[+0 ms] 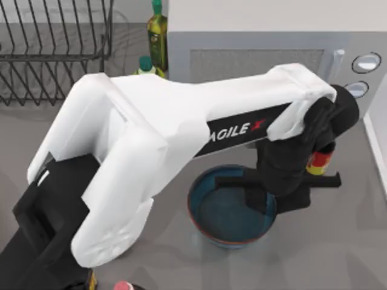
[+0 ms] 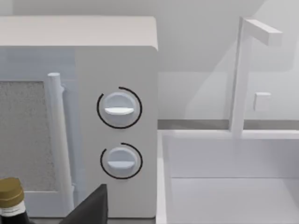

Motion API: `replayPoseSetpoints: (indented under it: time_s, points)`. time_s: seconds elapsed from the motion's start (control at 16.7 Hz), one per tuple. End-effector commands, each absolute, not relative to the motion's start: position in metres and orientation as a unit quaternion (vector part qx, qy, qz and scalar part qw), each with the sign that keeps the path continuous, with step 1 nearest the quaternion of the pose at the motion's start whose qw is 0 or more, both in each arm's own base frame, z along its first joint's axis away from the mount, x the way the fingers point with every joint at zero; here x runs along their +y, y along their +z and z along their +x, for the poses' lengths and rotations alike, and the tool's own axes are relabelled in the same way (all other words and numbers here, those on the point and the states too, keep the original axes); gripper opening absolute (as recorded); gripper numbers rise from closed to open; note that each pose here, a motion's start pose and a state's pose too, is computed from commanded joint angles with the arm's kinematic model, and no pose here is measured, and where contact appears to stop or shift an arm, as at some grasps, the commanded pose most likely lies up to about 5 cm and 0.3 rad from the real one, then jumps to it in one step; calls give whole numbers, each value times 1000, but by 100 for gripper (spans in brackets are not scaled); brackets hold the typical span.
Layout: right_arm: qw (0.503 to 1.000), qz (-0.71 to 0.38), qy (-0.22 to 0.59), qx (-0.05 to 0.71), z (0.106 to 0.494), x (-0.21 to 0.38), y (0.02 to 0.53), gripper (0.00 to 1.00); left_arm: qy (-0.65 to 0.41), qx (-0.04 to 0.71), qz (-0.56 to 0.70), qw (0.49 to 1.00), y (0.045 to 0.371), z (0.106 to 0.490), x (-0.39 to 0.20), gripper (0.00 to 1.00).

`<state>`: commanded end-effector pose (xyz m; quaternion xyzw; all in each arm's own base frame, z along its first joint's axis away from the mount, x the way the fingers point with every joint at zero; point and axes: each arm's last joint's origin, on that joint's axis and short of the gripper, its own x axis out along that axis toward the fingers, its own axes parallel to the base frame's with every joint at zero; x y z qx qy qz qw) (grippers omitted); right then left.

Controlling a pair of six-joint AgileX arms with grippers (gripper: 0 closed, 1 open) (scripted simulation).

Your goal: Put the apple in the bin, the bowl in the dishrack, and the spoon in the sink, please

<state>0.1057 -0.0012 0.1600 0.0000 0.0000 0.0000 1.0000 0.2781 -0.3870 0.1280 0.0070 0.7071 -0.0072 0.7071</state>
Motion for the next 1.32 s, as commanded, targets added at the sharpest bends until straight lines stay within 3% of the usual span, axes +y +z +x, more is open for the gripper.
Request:
replayPoseSetpoints:
  time_s: [0.6,1.02,1.32]
  points:
    - [1000,0,0,0,106,-1,160,100,-8,708,11,706,136,277,-389,0]
    - [1000,0,0,0,106,-1,160,100,-8,707,8,707,214,279,-390,0]
    - [1000,0,0,0,106,-1,160,100,-8,707,6,707,229,278,-386,0]
